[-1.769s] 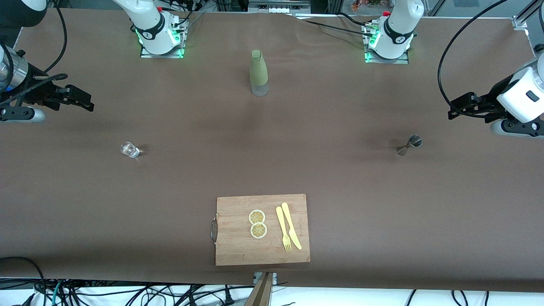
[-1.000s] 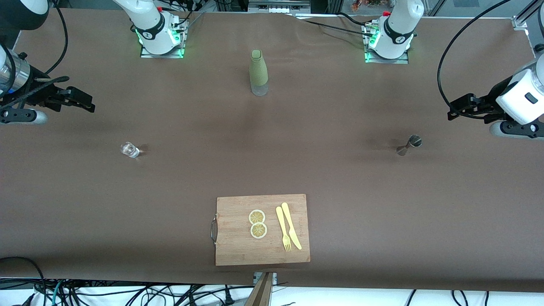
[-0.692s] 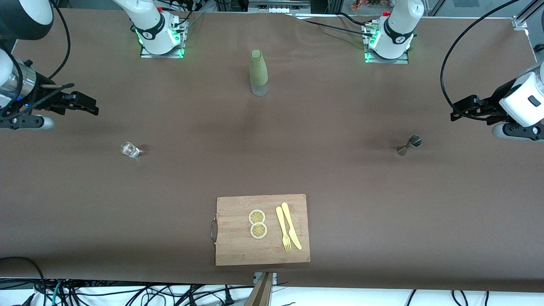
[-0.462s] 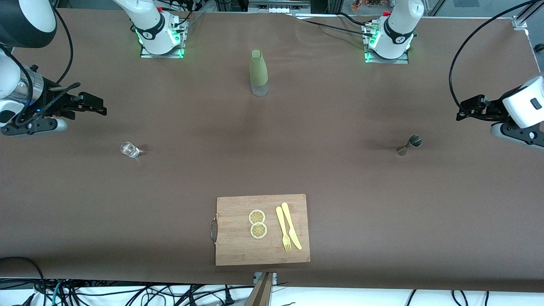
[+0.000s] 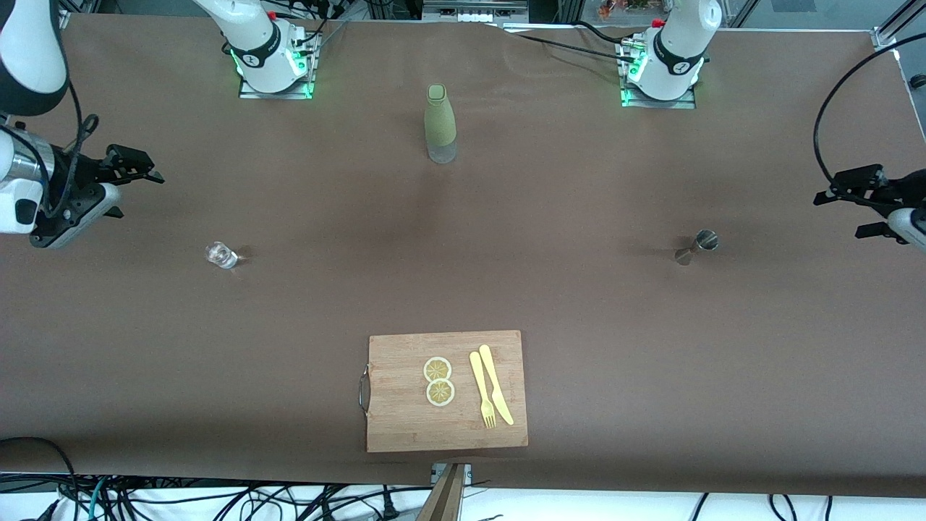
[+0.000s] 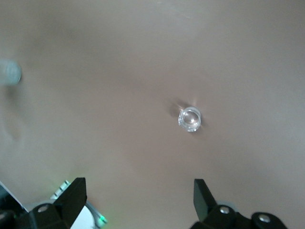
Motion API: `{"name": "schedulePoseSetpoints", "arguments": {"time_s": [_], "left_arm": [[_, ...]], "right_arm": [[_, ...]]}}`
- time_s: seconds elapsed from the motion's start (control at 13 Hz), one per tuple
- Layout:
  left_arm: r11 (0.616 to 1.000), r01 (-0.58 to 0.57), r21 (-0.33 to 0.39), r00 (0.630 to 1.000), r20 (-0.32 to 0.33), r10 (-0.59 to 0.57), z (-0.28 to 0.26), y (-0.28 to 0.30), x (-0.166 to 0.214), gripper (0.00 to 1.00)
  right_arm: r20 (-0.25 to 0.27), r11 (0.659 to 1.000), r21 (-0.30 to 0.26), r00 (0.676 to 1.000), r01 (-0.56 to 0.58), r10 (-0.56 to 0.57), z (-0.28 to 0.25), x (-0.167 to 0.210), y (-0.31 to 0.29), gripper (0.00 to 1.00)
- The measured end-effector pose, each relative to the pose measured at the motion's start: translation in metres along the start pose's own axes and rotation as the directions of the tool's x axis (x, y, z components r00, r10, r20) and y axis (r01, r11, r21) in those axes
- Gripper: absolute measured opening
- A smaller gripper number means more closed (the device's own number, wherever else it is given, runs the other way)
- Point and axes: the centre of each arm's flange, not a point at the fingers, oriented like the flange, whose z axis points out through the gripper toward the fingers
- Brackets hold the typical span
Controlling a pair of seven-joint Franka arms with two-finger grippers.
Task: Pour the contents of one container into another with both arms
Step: 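Move the right gripper to the glass beaker while the left gripper reaches the jigger, then grasp the beaker with the right gripper while the left gripper grasps the jigger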
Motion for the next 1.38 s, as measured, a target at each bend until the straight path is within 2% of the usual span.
{"name": "schedulePoseSetpoints", "arguments": {"time_s": [0.15, 0.23, 0.31, 0.46, 0.62, 0.69, 0.92, 1.08, 1.15, 1.31, 1.38], "left_arm": [[0.99, -0.082, -0.118, 0.994, -0.086, 0.072, 0.03, -0.037, -0.033, 1.0], [0.977, -0.139, -0.16, 0.984, -0.137, 0.117, 0.046, -0.055, -0.049, 1.0], [0.96, -0.207, -0.187, 0.967, -0.191, 0.171, 0.062, -0.073, -0.064, 1.0], [0.911, -0.355, -0.211, 0.904, -0.325, 0.277, 0.1, -0.107, -0.095, 1.0], [0.86, -0.463, -0.214, 0.828, -0.452, 0.333, 0.145, -0.127, -0.122, 1.0], [0.834, -0.514, -0.202, 0.778, -0.52, 0.354, 0.17, -0.133, -0.133, 1.0], [0.763, -0.638, -0.105, 0.591, -0.702, 0.398, 0.26, -0.149, -0.159, 1.0], [0.729, -0.685, -0.014, 0.472, -0.771, 0.428, 0.312, -0.153, -0.171, 1.0], [0.713, -0.7, 0.023, 0.425, -0.789, 0.443, 0.329, -0.153, -0.174, 1.0], [0.686, -0.724, 0.074, 0.361, -0.807, 0.468, 0.343, -0.152, -0.174, 1.0], [0.675, -0.731, 0.095, 0.337, -0.811, 0.478, 0.344, -0.151, -0.171, 1.0]], "right_arm": [[-0.048, 0.988, 0.068, 0.99, 0.139, -0.136, 0.021, -0.015, 0.03, 1.0], [-0.093, 0.972, 0.093, 0.974, 0.215, -0.207, 0.033, -0.025, 0.048, 1.0], [-0.148, 0.95, 0.112, 0.951, 0.29, -0.273, 0.047, -0.037, 0.069, 1.0], [-0.267, 0.897, 0.133, 0.886, 0.422, -0.378, 0.083, -0.064, 0.108, 1.0], [-0.393, 0.838, 0.115, 0.799, 0.534, -0.455, 0.126, -0.086, 0.143, 1.0], [-0.46, 0.807, 0.093, 0.744, 0.583, -0.485, 0.15, -0.094, 0.157, 1.0], [-0.632, 0.727, -0.025, 0.552, 0.687, -0.544, 0.225, -0.11, 0.189, 1.0], [-0.699, 0.688, -0.114, 0.434, 0.717, -0.568, 0.264, -0.116, 0.2, 1.0], [-0.722, 0.674, -0.15, 0.386, 0.723, -0.575, 0.281, -0.119, 0.203, 1.0], [-0.761, 0.658, -0.202, 0.306, 0.726, -0.572, 0.315, -0.12, 0.205, 1.0], [-0.777, 0.655, -0.212, 0.282, 0.725, -0.563, 0.328, -0.118, 0.204, 1.0]]}}
